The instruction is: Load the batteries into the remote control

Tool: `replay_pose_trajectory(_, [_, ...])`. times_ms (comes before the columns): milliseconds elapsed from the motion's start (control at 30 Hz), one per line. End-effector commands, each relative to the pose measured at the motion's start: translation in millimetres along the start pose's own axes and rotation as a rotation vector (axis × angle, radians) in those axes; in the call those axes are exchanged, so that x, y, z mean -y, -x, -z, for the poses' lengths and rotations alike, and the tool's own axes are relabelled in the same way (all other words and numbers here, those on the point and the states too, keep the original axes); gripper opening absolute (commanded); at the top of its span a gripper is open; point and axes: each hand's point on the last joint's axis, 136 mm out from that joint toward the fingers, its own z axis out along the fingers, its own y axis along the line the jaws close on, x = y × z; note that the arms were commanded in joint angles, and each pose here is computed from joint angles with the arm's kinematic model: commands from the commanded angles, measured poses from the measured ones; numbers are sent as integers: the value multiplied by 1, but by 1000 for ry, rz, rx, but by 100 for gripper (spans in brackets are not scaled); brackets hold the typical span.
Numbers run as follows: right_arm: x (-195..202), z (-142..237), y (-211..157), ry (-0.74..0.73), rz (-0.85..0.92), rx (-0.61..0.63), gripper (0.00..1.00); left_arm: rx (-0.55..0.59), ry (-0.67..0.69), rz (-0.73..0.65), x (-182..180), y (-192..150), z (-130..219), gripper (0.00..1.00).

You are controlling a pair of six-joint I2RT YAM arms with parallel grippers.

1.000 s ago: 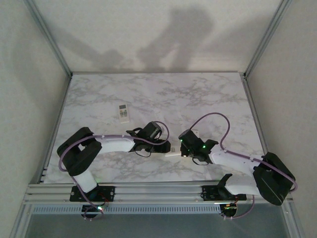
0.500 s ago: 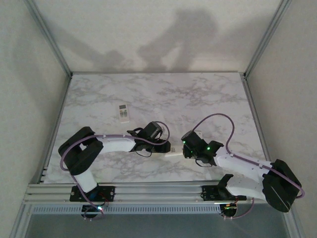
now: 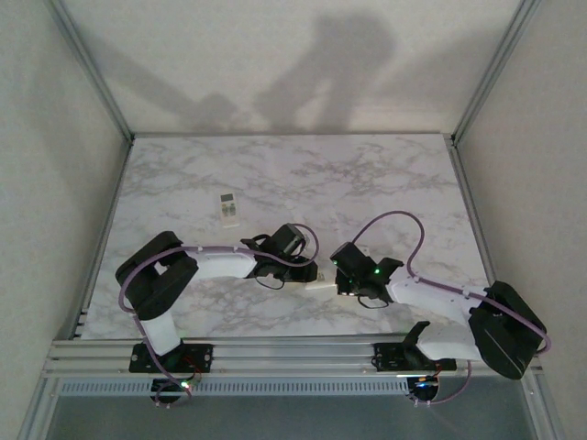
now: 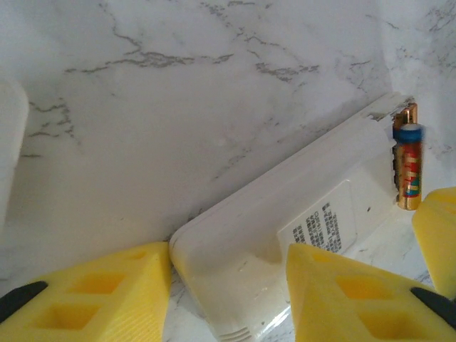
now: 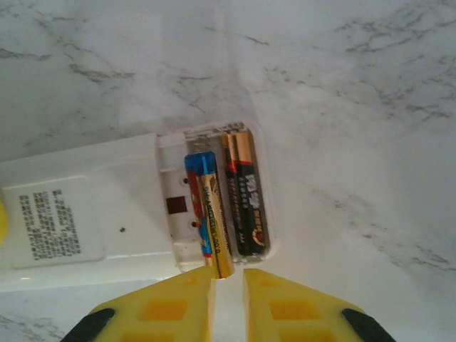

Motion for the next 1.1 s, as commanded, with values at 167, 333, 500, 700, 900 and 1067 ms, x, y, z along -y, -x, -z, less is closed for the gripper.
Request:
replay_pose_trajectory(167, [-10, -2, 6, 4, 13, 7, 14, -74, -29, -29, 10, -18, -16, 44])
replay_pose_trajectory(333, [-13, -1, 8, 4, 24, -1, 14, -76, -23, -34, 9, -19, -17, 43])
replay_pose_trajectory(500, [-16, 14, 14, 20, 19, 16, 19, -71, -23, -33, 9, -18, -16, 43])
replay_pose_trajectory(700, [-17, 29, 33, -3, 33, 72, 19, -60, -17, -32, 8, -17, -14, 43])
replay_pose_trajectory(900, [-13, 16, 43, -71, 33, 58, 16, -46, -17, -36, 9, -14, -10, 44])
replay_pose_trajectory(1067, [-3, 5, 42, -146, 19, 42, 22, -42, -17, -38, 9, -14, -9, 44])
